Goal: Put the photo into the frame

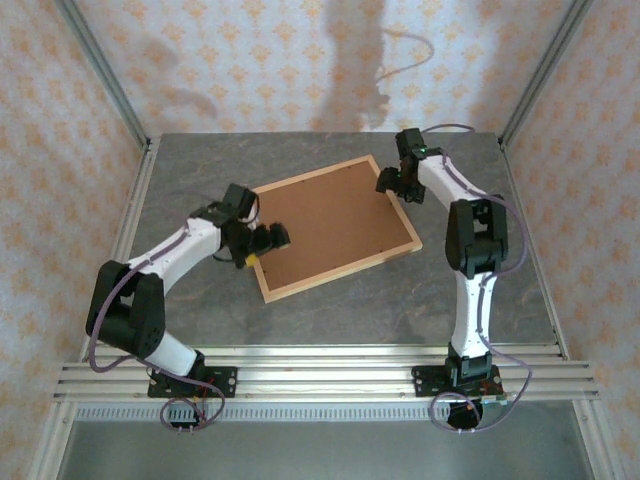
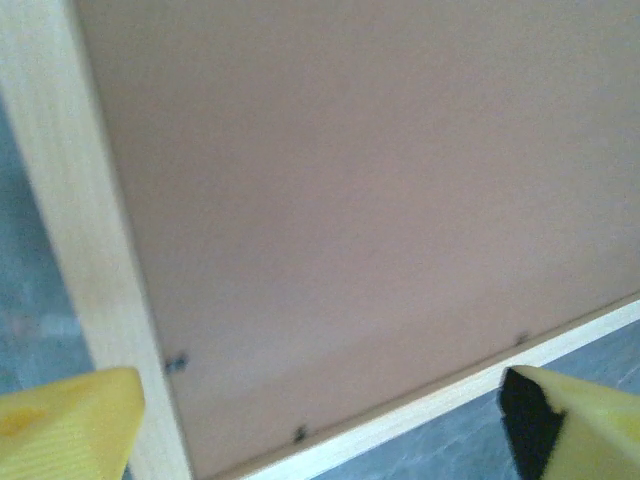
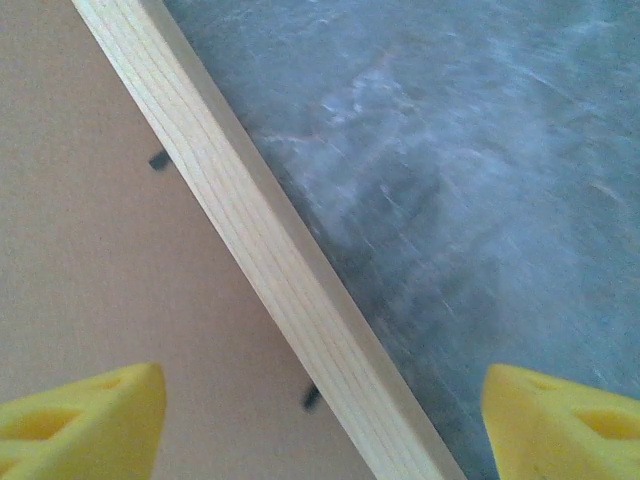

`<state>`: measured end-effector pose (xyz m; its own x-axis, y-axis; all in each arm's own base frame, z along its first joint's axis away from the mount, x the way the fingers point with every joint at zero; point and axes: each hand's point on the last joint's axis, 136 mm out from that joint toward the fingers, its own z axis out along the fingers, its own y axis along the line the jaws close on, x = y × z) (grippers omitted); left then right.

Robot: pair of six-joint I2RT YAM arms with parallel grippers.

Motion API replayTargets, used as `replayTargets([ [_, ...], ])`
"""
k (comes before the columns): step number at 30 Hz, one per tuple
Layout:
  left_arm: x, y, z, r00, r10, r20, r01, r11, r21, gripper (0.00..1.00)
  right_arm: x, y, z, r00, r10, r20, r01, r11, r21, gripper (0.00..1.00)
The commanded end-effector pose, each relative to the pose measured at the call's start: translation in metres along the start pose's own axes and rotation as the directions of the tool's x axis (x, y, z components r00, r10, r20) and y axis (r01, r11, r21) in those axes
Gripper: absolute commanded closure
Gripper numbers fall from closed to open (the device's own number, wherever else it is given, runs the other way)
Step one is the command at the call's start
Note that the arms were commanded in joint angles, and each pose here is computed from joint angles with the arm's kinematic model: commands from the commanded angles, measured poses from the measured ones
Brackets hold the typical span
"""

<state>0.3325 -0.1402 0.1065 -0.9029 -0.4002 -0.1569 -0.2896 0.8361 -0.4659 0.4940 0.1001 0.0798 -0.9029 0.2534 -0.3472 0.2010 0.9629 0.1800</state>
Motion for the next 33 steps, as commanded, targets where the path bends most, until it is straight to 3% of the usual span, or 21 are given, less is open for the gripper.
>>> replayTargets([
  [1,-0.06,-0.01,-0.023,0.986,0.072,0.15,-0.069,0.997,-0.029,0.0,0.002,-0.013,-0.046,0.995,0.03,0.094,-0.037,0.997,0.071,0.16],
  [3,-0.095,-0.014,-0.024,0.976,0.086,0.202,-0.085,0.996,-0.017,0.0,0.025,-0.028,-0.055,0.997,0.038,0.073,-0.048,0.99,0.132,0.12],
  [5,-0.131,-0.012,-0.021,0.968,0.078,0.239,-0.075,0.997,-0.022,0.0,0.05,-0.031,-0.062,0.996,0.064,0.058,-0.072,0.989,0.13,0.0],
  [11,-0.219,-0.001,0.007,0.932,0.156,0.326,-0.125,0.986,-0.113,0.0,0.121,-0.01,-0.063,0.987,0.158,0.005,-0.158,0.987,0.041,0.0],
  [15,-0.253,-0.004,0.023,0.924,0.198,0.328,-0.167,0.978,-0.122,0.0,0.155,-0.002,-0.061,0.975,0.223,0.005,-0.223,0.974,0.036,0.0],
  [19,-0.27,0.0,0.041,0.923,0.234,0.307,-0.197,0.969,-0.147,0.0,0.182,0.003,-0.055,0.944,0.331,-0.001,-0.331,0.944,0.004,0.0],
  [23,-0.276,0.008,0.06,0.927,0.237,0.291,-0.204,0.969,-0.141,0.0,0.186,0.012,-0.05,0.926,0.378,-0.01,-0.378,0.924,-0.049,0.0],
  [28,-0.263,0.02,0.089,0.951,0.213,0.223,-0.192,0.975,-0.112,0.0,0.183,0.029,-0.035,0.916,0.399,-0.037,-0.4,0.911,-0.104,0.0],
  [33,-0.243,0.027,0.097,0.963,0.202,0.177,-0.188,0.978,-0.093,0.0,0.163,0.037,-0.035,0.907,0.42,0.033,-0.41,0.897,-0.164,0.0],
])
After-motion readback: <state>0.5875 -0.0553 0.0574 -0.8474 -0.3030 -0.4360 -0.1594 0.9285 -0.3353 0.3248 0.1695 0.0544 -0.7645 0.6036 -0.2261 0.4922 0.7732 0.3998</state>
